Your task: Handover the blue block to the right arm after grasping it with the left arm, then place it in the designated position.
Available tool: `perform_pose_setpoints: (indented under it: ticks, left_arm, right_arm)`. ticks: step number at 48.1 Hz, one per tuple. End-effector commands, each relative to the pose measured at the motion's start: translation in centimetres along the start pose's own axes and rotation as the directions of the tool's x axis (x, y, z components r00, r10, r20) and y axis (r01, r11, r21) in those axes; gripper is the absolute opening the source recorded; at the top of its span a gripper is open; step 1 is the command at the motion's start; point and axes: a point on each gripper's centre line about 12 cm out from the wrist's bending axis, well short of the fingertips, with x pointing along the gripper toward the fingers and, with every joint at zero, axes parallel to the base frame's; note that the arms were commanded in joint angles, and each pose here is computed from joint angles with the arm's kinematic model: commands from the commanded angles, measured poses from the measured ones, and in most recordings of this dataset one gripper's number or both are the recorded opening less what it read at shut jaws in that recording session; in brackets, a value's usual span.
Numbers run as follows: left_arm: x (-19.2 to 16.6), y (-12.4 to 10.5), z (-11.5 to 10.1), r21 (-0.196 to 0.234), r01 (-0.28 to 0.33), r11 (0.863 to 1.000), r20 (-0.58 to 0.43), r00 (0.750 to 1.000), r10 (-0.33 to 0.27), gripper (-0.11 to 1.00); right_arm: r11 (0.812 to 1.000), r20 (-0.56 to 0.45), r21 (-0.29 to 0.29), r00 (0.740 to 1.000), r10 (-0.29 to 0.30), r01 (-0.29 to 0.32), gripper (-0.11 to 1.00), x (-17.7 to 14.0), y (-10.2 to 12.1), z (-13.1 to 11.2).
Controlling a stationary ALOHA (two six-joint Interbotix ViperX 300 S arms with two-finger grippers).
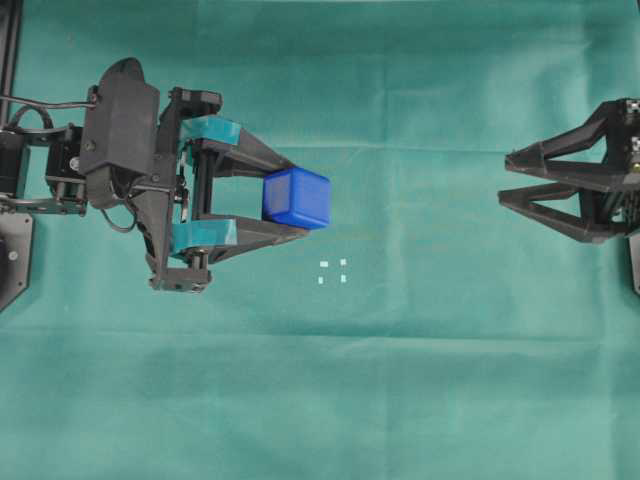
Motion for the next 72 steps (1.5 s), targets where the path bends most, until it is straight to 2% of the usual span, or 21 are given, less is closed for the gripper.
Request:
perform_pose_setpoints:
  ticks: [1, 34, 50, 62, 72]
  left_arm:
    - [-0.4, -0.1, 0.9, -0.003, 0.002, 1.000, 0.032, 0.999, -0.002, 0.47]
    - [-0.4, -0.1, 0.9, -0.002, 0.004, 1.000, 0.032, 0.999, -0.004, 0.47]
    - [-0.4, -0.1, 0.9, -0.003, 0.002, 1.000, 0.032, 0.999, -0.002, 0.47]
    - [-0.4, -0.1, 0.9, -0.003, 0.002, 1.000, 0.032, 0.999, -0.002, 0.47]
    - [-0.4, -0.1, 1.0, -0.003, 0.002, 1.000, 0.034, 0.999, -0.002, 0.47]
  right_arm:
    - [1.000, 0.013, 0.001, 1.000, -0.026, 0.026, 0.92, 0.1, -1.1, 0.4]
    - [0.999, 0.030, -0.002, 0.999, -0.032, 0.032, 0.92, 0.9, -1.9, 0.9]
    - [1.000, 0.052, -0.004, 0.999, -0.010, 0.010, 0.91, 4.9, -3.5, 1.7]
    - [0.999, 0.085, -0.049, 0.996, 0.006, -0.002, 0.91, 8.7, -4.4, 2.4]
    - [0.999, 0.093, -0.053, 0.996, 0.017, -0.012, 0.91, 11.8, -4.9, 2.7]
